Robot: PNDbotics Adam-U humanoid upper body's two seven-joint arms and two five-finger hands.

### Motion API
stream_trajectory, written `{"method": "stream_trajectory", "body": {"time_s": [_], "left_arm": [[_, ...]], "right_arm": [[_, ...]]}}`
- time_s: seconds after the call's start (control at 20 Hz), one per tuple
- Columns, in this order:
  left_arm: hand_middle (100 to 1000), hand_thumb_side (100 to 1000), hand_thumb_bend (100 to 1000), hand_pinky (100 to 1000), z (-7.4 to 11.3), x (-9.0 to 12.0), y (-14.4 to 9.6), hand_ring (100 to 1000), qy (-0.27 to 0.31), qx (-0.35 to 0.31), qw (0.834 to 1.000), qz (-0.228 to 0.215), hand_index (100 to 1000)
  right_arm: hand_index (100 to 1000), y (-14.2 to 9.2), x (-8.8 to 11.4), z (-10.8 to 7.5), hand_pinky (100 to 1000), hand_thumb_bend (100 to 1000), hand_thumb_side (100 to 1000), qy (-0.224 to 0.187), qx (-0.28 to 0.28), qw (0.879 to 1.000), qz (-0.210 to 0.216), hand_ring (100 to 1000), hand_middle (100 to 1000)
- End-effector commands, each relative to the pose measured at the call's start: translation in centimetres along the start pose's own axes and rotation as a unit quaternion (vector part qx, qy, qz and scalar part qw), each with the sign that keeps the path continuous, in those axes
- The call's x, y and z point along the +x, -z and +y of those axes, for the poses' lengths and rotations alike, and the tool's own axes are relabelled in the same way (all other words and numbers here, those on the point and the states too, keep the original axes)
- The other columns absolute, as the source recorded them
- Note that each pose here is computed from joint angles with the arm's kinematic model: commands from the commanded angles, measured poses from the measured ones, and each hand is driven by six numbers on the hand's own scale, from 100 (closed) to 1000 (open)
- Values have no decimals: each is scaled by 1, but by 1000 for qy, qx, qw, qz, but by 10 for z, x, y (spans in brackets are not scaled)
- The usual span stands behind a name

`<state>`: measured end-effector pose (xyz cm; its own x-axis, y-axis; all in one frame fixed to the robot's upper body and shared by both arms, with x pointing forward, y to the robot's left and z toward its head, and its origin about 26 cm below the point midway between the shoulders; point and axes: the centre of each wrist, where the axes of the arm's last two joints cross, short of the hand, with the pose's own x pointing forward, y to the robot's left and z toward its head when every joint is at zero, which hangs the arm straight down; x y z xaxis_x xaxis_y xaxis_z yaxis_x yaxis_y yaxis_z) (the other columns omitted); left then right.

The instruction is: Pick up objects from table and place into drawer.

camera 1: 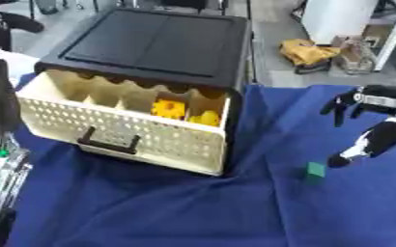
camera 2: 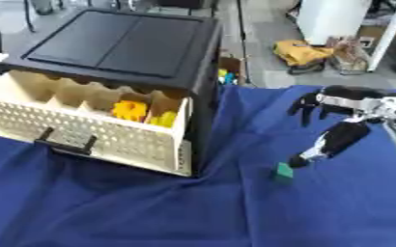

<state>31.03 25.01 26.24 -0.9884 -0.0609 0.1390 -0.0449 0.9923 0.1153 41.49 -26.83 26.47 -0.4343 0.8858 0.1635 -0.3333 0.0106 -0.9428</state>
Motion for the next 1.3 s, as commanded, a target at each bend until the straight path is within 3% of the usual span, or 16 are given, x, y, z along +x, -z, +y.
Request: {"method": "stream_trajectory", "body": {"time_s": [0.05, 0.8, 1.3], "left_arm": [[701, 912, 462, 553, 1, 2, 6, 714, 1, -5, 1000, -9, 816], [697, 923, 448, 552, -1, 2, 4, 711, 0, -4, 1000, -1, 810], [693, 927, 446, 551, -2, 2, 2, 710, -1, -4, 1000, 3, 807]], "right_arm": [[850, -6, -3, -5, 794, 837, 431, -3, -12, 1000, 19, 890, 603], [782, -1, -2, 27, 782, 810, 450, 19, -41, 998, 53, 891, 584], [736, 1, 4, 36, 756, 794, 472, 11, -83, 995, 63, 863, 536]]}}
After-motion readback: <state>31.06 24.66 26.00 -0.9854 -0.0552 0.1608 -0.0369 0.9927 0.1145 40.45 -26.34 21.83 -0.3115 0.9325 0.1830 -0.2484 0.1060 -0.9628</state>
